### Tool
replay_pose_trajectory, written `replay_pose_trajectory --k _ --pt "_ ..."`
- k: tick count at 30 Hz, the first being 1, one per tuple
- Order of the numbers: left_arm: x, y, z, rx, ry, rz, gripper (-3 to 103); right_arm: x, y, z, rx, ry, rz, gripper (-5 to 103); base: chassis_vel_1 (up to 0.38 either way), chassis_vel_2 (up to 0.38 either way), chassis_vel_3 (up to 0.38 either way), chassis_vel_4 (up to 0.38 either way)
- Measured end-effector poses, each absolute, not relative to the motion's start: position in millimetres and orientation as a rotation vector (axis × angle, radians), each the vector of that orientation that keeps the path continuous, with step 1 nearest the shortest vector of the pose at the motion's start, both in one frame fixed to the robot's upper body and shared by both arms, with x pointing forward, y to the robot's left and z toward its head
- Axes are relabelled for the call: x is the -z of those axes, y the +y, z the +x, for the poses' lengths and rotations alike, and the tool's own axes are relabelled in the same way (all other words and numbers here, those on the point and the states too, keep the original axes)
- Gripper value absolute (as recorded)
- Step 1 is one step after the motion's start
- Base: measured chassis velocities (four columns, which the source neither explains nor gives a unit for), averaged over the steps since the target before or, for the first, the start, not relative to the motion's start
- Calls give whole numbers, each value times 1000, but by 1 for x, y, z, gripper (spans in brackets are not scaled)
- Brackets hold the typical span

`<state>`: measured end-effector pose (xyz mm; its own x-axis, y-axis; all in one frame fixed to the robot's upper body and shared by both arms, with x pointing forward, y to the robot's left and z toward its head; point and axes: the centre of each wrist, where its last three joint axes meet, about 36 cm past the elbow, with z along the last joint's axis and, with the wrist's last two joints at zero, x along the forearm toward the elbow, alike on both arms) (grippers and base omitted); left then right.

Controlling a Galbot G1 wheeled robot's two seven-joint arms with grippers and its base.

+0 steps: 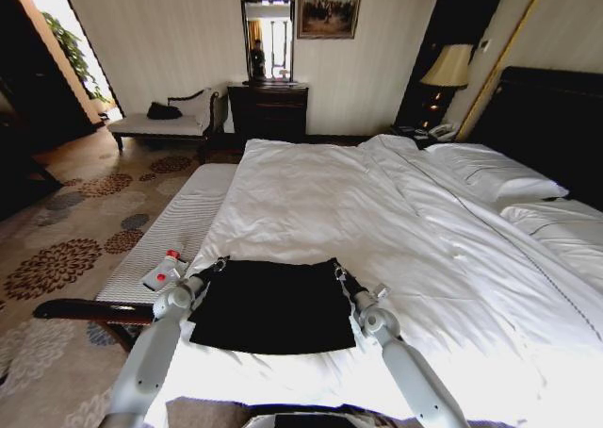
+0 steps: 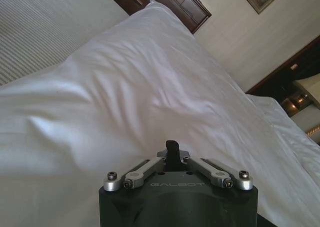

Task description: Fold the clothes on the bed.

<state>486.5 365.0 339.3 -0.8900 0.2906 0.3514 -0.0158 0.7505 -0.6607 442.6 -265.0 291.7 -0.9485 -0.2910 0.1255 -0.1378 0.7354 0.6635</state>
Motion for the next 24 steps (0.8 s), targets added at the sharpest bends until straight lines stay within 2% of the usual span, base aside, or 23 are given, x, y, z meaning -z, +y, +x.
replay_pose_trajectory --k 1,3,10,13,15,18,24 --pt "-339 366 486 -955 -2512 -208 4 -294 -264 443 1015 -2719 340 1 0 0 0 0" --pt "-341 366 484 -960 -2517 -208 2 -297 -265 444 1019 -2725 333 1 0 0 0 0" --pt "-368 369 479 -1041 -2570 -257 2 -340 -276 454 1035 -2793 298 1 0 0 0 0" --pt "-387 373 478 -1083 -2616 -302 2 -366 -283 457 1028 -2841 335 1 0 0 0 0" --pt "-411 377 476 -1188 -2677 -385 2 -399 -287 460 1038 -2904 421 1 0 0 0 0" --pt "-412 376 473 -1212 -2691 -407 2 -406 -285 459 1066 -2934 459 1 0 0 0 0" --pt "-441 375 455 -1348 -2748 -521 2 -432 -288 444 1251 -3021 618 1 0 0 0 0"
